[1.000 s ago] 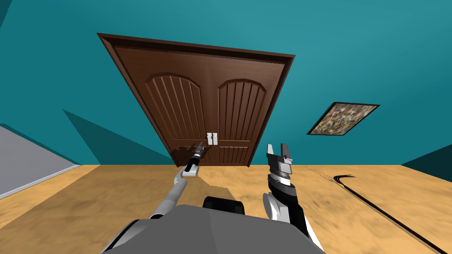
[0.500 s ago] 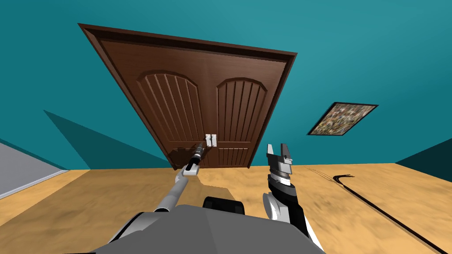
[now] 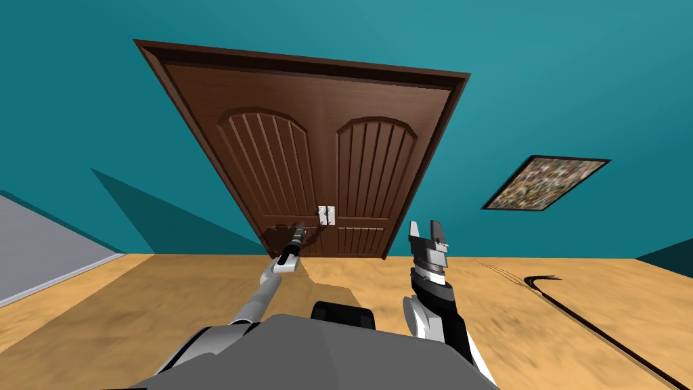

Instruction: Pull the door open

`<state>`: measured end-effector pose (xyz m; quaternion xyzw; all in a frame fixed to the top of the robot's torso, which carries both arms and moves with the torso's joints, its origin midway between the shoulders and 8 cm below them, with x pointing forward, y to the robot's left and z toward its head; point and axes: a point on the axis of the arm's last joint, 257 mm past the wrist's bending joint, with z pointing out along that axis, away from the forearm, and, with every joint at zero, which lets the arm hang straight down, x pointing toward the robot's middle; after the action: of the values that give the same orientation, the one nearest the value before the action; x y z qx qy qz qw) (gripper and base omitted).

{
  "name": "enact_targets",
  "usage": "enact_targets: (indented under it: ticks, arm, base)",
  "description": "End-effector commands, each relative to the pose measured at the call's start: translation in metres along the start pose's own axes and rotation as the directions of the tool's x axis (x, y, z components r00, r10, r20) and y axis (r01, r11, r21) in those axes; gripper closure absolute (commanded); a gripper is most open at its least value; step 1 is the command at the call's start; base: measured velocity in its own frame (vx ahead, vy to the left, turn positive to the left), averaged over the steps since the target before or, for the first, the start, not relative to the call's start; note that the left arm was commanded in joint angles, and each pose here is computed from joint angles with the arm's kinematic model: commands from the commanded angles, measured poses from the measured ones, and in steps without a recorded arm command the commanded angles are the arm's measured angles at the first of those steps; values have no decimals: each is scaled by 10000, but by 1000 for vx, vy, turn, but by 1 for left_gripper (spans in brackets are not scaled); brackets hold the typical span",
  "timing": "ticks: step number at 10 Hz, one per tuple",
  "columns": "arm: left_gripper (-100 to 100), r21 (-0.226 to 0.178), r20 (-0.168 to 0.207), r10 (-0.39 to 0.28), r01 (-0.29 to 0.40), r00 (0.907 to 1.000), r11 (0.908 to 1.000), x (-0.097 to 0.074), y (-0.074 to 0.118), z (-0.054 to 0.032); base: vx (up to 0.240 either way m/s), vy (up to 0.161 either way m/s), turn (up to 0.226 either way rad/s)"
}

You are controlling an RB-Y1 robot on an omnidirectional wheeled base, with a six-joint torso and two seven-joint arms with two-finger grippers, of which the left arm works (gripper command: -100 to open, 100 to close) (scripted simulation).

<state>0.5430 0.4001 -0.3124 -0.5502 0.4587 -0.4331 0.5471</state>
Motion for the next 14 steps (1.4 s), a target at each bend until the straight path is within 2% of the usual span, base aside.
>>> enact_targets:
  ticks: [1, 2, 3, 5, 6, 9, 11, 12, 13, 14]
  arm:
    - [-100, -41, 110, 43, -42, 9999, 10000, -88, 1, -61]
    - [-100, -41, 110, 43, -42, 9999, 10000, -88, 1, -61]
    - [-100, -217, 542, 178, -167, 9984, 9996, -423, 77, -138]
    - [-100, -310, 912, 270, -243, 9955, 9992, -714, 111, -203]
    - [-100, -293, 935, 261, -234, 9953, 9993, -734, 103, -202]
    - [-100, -117, 744, 125, -117, 9972, 9999, -594, 35, -139]
    - [-100, 96, 408, -42, 38, 9992, 9999, -344, -52, -57]
    - [-100, 251, 140, -160, 157, 9998, 9996, -145, -122, 0]
    - [-100, 144, 298, -85, 81, 9995, 9999, -284, -52, -52]
    - [100, 144, 298, -85, 81, 9995, 9999, -284, -52, -52]
  base:
    - [-19, 33, -4]
    - [-5, 13, -10]
    - [37, 30, 72]
    - [116, 32, 18]
    - [190, 49, -59]
    - [180, 30, -110]
    - [215, -37, -167]
    - [228, -73, -221]
    - [112, -31, -40]
    - [-17, 2, 39]
